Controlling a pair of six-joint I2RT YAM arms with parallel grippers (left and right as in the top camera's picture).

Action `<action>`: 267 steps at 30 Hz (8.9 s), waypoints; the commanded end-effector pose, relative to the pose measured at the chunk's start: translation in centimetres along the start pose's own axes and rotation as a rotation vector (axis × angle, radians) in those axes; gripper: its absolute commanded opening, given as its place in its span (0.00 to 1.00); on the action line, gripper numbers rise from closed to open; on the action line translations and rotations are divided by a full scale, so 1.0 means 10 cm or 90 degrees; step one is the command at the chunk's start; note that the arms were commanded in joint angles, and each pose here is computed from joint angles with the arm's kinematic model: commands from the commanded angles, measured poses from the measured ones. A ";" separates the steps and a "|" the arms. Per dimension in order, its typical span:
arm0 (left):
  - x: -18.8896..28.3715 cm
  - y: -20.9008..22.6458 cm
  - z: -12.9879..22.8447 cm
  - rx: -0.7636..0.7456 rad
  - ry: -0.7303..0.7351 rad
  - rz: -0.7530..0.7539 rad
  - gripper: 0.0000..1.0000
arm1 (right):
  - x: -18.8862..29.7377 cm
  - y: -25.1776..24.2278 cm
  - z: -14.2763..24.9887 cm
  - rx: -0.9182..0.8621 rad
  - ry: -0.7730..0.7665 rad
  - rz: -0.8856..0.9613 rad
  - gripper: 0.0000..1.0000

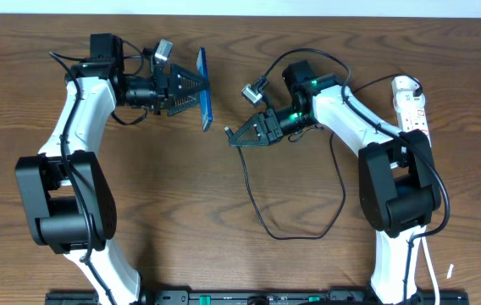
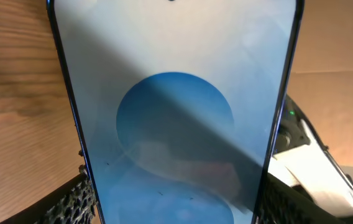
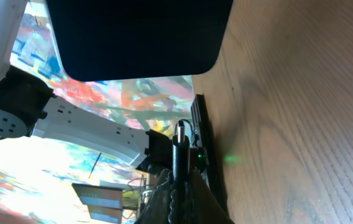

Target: Plug charger to phone and switch on socket

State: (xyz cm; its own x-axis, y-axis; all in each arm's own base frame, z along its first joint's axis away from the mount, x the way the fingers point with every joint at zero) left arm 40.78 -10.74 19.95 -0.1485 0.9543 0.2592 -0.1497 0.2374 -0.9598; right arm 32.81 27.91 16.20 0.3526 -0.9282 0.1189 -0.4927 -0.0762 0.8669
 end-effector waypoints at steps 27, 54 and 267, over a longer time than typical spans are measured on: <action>0.09 0.24 -0.11 0.090 -0.082 -0.135 0.07 | 0.01 -0.21 0.07 0.003 0.047 0.098 0.01; 0.09 0.24 -0.11 0.090 -0.082 -0.134 0.07 | 1.15 -1.26 0.55 -0.356 0.087 0.926 0.01; -0.30 -0.07 -0.25 0.540 -0.122 -0.051 0.82 | 0.76 -0.29 -1.24 -0.008 -0.208 0.633 0.01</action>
State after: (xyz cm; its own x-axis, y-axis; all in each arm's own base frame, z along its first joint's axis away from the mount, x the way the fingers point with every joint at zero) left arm 44.06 -13.11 18.60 -0.2659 0.8527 0.4497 -0.8677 -0.0084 -0.4971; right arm 45.92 26.11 17.62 -0.3979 -0.5900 0.7025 -0.4936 0.7832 0.3781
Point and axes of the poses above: each gripper's point midway between its finger pads, its own x axis back along the fingers, its own y axis along the line the jaws close on, z = x × y, the point moved 3 cm from there along x, back along the fingers, and after that the axes turned 15 degrees about x, right-handed, at the moved point
